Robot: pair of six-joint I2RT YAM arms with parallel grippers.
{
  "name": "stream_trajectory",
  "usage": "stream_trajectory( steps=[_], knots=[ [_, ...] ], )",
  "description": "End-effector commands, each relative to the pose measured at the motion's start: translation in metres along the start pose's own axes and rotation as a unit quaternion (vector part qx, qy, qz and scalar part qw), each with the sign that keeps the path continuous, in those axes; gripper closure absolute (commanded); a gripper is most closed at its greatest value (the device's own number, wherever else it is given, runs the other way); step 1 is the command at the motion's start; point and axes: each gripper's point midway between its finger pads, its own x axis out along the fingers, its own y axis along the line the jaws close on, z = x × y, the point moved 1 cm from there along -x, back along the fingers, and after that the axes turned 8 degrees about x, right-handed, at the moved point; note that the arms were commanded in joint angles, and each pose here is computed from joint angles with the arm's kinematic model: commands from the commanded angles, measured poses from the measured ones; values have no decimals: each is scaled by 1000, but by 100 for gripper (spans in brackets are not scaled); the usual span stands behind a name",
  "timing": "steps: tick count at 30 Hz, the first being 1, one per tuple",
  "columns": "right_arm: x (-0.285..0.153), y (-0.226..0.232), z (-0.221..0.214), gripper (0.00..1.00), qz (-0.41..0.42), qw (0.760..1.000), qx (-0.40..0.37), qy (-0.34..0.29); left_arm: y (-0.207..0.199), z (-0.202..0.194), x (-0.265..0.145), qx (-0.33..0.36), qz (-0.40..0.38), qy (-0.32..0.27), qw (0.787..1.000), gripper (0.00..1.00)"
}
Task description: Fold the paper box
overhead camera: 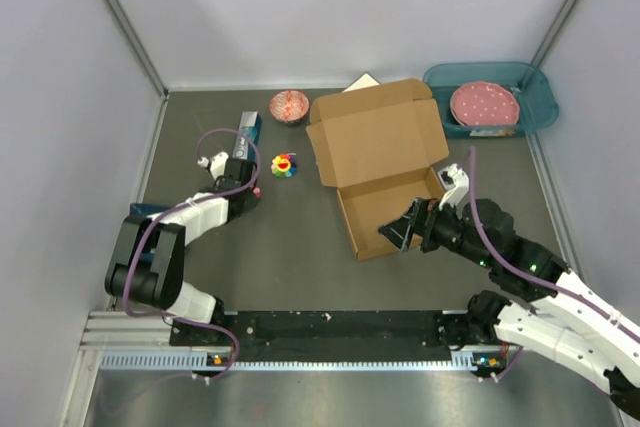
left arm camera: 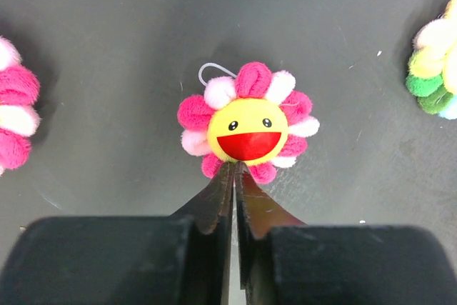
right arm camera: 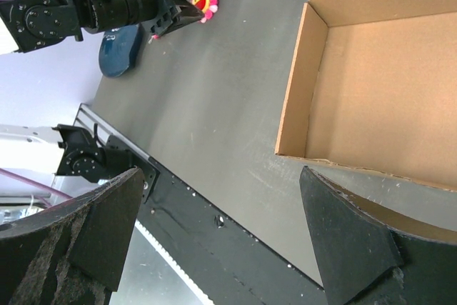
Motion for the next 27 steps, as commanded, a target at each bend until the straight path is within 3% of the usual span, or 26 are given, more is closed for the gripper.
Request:
stream_trajectory(
  steps=[1,11,12,13,14,17,23,27],
  knots=[
    [-2,15,12,9,23,1000,-5,-18,5,-8,5,4,3,9,1000,96],
    [-3,15,11,9,25,1000,-4,-17,2,-7,-6,-8,-14,6,1000,100],
    [-3,15,11,9,24,1000,-3,-17,2,-6,-7,-9,-14,5,1000,96],
    [-2,15,11,9,24,1000,-4,-17,3,-6,-8,-9,-15,5,1000,75],
    [-2,14,10,9,24,1000,-4,-17,3,-6,-10,-9,-15,5,1000,65],
    [-1,13,10,9,21,1000,-4,-16,5,-7,-9,-8,-9,7,1000,51],
    [-2,14,10,9,24,1000,-4,-17,2,-14,1,-6,-3,29,1000,55],
    [-4,15,11,9,28,999,-4,-21,1,-16,5,-7,4,44,999,84]
  ],
)
